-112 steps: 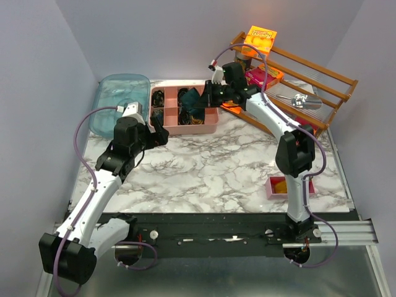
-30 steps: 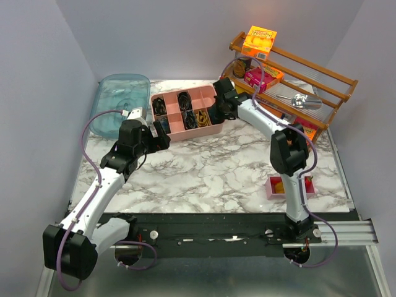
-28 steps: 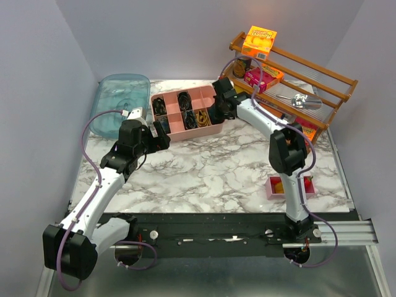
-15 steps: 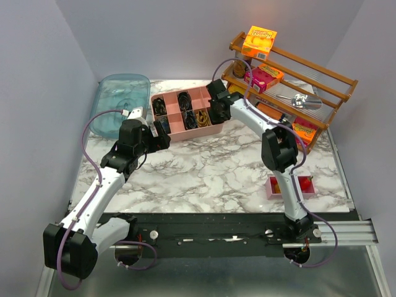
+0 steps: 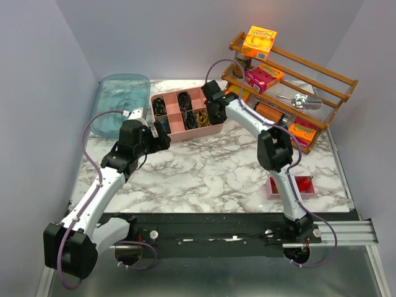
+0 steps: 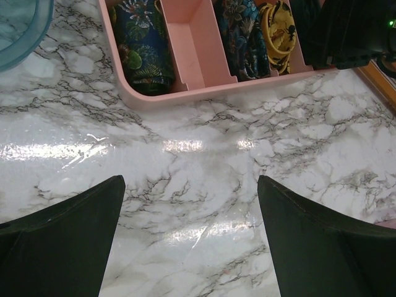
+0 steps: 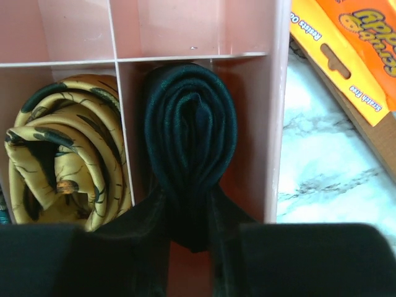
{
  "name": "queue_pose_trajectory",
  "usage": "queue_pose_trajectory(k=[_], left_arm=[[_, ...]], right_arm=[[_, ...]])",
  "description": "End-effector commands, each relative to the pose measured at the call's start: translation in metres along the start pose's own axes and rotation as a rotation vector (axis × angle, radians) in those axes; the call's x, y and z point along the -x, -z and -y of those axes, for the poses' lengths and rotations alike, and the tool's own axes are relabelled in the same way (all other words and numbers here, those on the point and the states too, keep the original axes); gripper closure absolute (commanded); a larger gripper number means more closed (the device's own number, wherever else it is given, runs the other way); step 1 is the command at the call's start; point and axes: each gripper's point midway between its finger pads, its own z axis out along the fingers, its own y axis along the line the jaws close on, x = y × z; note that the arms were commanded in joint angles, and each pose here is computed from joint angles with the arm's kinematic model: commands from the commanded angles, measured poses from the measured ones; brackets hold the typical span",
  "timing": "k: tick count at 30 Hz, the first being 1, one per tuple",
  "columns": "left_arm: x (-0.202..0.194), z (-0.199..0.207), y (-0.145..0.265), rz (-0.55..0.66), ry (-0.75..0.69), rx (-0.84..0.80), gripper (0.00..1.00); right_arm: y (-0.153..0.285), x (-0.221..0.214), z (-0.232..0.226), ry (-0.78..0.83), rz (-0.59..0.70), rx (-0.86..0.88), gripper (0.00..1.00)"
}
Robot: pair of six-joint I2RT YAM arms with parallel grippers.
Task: Roll the ties
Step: Place the tie in the storage box.
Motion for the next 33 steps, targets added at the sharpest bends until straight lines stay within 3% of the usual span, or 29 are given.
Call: queue_pose_trajectory(k=[1, 22, 27, 33], left_arm=[[-0.002, 0.003, 0.0, 0.0, -0.016, -0.02, 0.01], [-0.001, 0.003, 0.0, 0.001, -0.013, -0.021, 0.01], [-0.001, 0.003, 0.0, 0.001, -0.016, -0.021, 0.01], [-0.001, 0.003, 0.0, 0.003, -0.03, -0.022, 0.01]], right_arm=[[0.014, -0.002, 0.002, 0.039, -0.005, -0.011, 0.57], [0.076, 0.041, -0.003, -0.019, 0.112, 0.076, 0.18], [0.109, 0.062, -0.002, -0.044, 0.19, 0.108, 0.02], [0.18, 0.098, -0.001, -0.097, 0.371, 0.202, 0.0]])
